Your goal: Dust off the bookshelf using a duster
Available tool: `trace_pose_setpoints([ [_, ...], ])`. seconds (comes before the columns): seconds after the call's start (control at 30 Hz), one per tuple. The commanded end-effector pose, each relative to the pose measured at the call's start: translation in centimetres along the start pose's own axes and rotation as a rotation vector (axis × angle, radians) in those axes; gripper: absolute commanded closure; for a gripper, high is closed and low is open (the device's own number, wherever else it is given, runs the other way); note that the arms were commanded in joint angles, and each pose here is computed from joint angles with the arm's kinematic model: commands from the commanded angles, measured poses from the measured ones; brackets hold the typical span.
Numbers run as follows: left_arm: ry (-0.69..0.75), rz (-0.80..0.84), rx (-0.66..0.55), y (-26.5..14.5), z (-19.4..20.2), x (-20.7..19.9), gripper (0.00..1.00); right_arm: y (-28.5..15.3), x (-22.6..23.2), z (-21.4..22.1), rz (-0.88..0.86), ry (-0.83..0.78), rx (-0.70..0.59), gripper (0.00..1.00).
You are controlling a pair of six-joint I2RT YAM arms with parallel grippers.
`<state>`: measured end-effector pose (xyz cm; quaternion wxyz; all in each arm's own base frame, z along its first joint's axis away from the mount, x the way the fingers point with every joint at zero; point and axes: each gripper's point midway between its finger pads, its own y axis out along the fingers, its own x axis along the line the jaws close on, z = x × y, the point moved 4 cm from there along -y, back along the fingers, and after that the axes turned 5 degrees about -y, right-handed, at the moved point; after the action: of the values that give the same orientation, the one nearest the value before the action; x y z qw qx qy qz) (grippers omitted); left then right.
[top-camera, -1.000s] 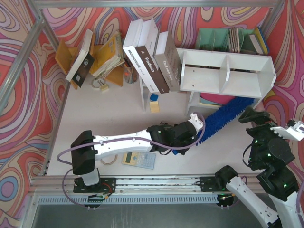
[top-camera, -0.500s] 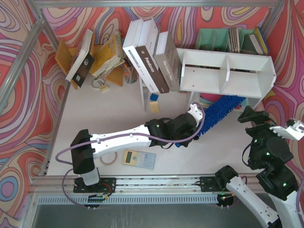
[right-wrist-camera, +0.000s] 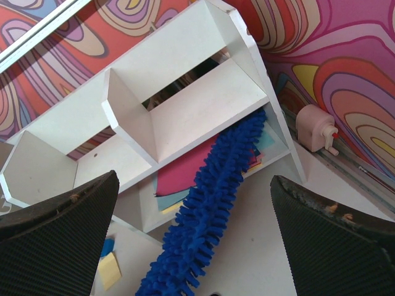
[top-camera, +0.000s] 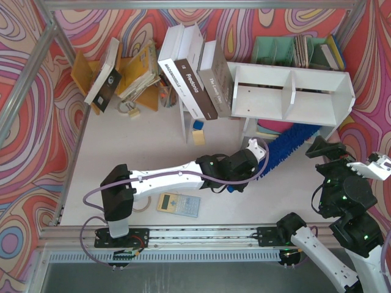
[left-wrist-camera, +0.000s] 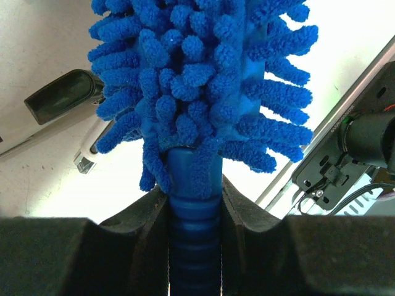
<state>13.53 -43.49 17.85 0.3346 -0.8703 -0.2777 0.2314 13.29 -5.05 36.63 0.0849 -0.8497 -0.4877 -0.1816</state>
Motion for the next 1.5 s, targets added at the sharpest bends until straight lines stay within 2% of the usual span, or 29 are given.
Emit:
trace_pose_setpoints([
  [0.0, -0.018, 0.041, -0.132, -2.2, -3.8, -1.0, 1.00, 0.2, 0.0, 0.5, 0.015, -0.014, 0.013, 0.01],
  [0.27, -0.039, 0.026, -0.217, -4.3, -5.8, -0.4, 1.00, 0.3, 0.2, 0.6, 0.010, -0.015, 0.015, 0.01],
  [0.67, -0.058, 0.021, -0.114, -1.3, -3.7, -0.1, 1.00, 0.3, 0.3, 0.3, 0.009, -0.020, 0.008, 0.01],
  [0.93, -0.061, -0.027, -0.173, -3.1, -5.0, 0.6, 1.00, 0.3, 0.2, 0.4, 0.009, -0.021, 0.011, 0.01],
  [1.1, -0.124, -0.124, -0.226, -4.8, -4.4, 2.6, 1.00, 0.3, 0.2, 0.6, 0.011, -0.022, 0.012, 0.01],
  [1.47, -0.300, -0.183, -0.325, -8.0, -1.8, 5.3, 1.00, 0.4, 0.2, 1.1, 0.012, -0.024, 0.020, 0.01],
])
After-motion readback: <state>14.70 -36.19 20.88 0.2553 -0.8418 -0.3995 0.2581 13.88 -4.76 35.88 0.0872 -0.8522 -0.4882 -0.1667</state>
